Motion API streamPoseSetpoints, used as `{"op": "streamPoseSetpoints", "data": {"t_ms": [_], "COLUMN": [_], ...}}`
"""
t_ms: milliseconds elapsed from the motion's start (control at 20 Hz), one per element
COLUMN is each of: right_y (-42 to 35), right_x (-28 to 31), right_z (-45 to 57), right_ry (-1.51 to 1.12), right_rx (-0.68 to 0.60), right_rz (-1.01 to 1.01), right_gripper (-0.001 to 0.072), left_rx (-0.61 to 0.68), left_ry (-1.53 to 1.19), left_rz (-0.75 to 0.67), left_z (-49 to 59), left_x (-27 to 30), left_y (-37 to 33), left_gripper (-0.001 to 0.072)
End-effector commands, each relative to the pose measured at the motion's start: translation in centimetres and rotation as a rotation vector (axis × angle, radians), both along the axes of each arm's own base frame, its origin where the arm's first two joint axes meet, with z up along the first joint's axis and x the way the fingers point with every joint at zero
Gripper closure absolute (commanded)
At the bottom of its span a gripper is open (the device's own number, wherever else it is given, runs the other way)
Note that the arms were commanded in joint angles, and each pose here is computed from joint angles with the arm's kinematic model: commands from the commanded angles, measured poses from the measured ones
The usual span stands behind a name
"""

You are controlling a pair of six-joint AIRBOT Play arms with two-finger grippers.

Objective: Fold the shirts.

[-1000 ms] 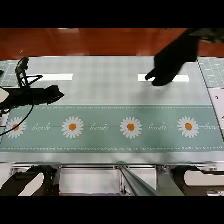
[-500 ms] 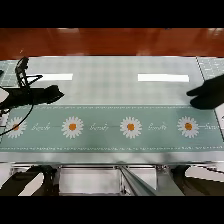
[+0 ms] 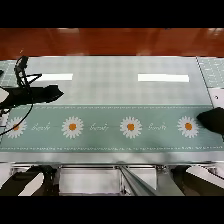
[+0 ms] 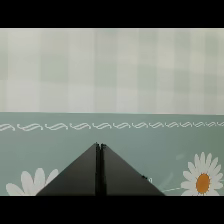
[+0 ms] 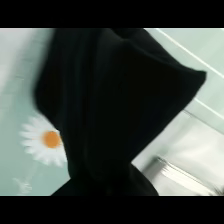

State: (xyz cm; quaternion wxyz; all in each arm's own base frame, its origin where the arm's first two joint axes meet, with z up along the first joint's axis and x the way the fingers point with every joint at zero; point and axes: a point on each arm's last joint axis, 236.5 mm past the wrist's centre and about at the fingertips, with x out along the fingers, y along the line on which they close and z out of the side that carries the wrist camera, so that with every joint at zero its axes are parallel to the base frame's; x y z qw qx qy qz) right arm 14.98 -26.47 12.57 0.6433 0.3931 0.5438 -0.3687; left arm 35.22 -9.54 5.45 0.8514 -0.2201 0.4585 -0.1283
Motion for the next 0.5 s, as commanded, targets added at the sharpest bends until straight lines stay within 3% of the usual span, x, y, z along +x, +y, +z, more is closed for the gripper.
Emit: {"op": "streamPoseSetpoints", "data": {"t_ms": [0, 50, 100, 250, 350, 400, 450], "right_y": [3.4, 4.2, 5.0, 5.5, 5.2, 4.8, 4.6], "right_x": [-9.6, -10.2, -10.4, -10.5, -8.8, -5.6, -0.3], "right_z": [-3.5, -4.2, -5.1, -5.7, -5.7, -5.7, -5.0], "right_ry": [0.29, 0.312, 0.323, 0.328, 0.256, 0.12, -0.094], "right_rx": [0.102, 0.123, 0.155, 0.175, 0.166, 0.158, 0.158], "right_rz": [-0.153, -0.153, -0.148, -0.15, -0.172, -0.162, -0.135], "right_gripper": [0.0597, 0.04, 0.0295, 0.0296, 0.033, 0.0467, 0.0658], "left_rx": [0.005, 0.007, 0.013, 0.023, 0.032, 0.038, 0.042], "left_ry": [-0.038, -0.044, -0.051, -0.074, -0.147, -0.208, -0.274], "left_rz": [0.022, 0.025, 0.02, 0.032, 0.081, 0.117, 0.147], "left_z": [0.4, 0.5, 0.5, 0.5, 1.6, 2.8, 4.6], "left_x": [0.8, 1.0, 1.1, 1.8, 3.5, 4.7, 6.0], "left_y": [0.4, 0.5, 0.5, 0.8, 1.7, 2.4, 3.0], "left_gripper": [0.0676, 0.0676, 0.0676, 0.0676, 0.0675, 0.0675, 0.0675]}}
